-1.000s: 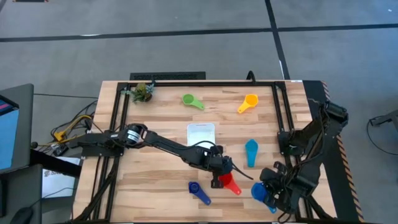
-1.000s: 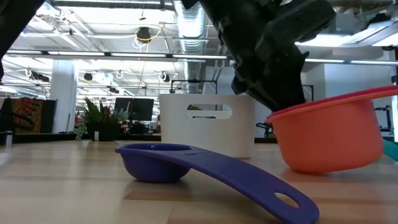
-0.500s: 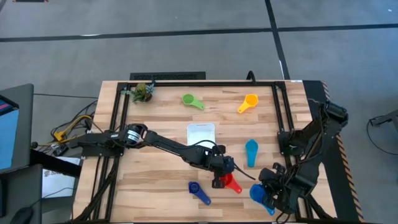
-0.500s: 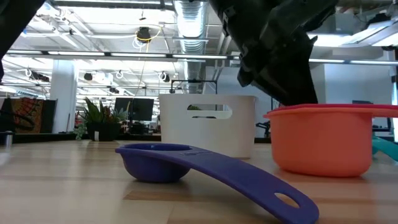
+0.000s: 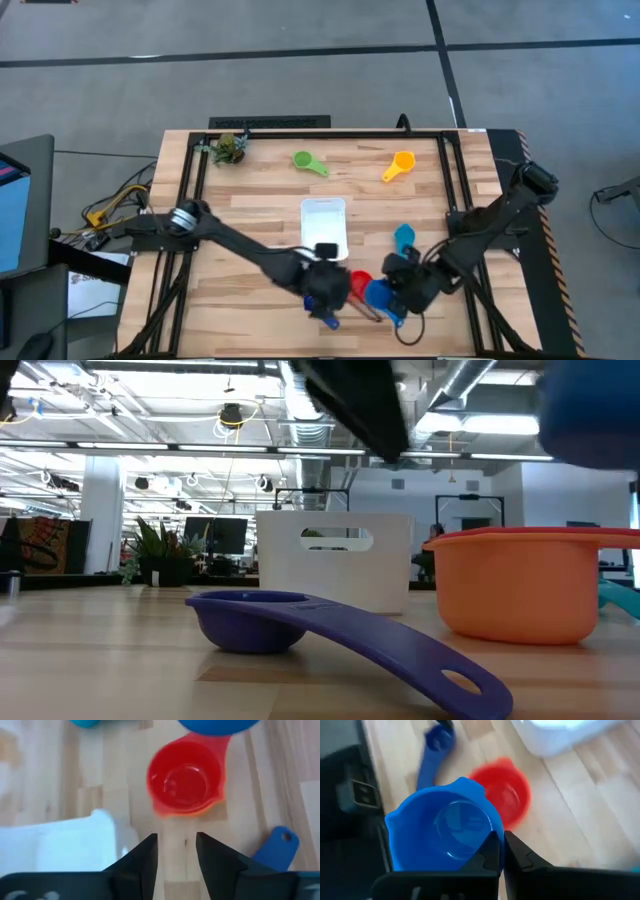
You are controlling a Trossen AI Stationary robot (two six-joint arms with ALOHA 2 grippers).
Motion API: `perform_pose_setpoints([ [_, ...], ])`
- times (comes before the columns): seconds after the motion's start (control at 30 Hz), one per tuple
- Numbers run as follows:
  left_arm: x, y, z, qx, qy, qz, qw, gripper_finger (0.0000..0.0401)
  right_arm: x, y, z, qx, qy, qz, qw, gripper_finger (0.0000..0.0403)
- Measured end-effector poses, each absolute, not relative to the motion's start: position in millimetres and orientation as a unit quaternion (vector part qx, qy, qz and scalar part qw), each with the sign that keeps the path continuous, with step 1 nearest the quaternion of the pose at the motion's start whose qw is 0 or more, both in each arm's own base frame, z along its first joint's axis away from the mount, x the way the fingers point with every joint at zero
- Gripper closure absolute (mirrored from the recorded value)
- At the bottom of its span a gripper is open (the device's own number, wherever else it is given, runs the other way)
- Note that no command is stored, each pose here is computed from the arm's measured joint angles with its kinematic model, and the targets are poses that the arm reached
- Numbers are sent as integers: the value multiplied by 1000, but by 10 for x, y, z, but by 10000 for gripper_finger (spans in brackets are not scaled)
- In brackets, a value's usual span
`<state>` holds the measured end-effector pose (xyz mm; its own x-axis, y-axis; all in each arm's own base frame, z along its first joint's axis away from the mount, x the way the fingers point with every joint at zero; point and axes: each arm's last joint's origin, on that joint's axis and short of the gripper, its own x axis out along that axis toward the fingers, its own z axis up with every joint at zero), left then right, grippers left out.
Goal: Nest measuring cups in basket
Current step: Stack the blue measuring cup on top of the red measuring cup
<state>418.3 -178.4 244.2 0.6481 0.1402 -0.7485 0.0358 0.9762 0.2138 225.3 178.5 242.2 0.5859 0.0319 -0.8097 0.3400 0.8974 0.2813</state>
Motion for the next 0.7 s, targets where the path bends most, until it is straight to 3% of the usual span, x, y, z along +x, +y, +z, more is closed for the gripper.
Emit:
perform_pose_setpoints([
  [0.37,3011,-1233,2649,1,267,124,956,297,2571,1463,2560,197,436,-71,875,391],
  [0.7,2331,-929,2345,-92,175,165,966,299,2698,1513,2392,178,471,-28,864,391],
])
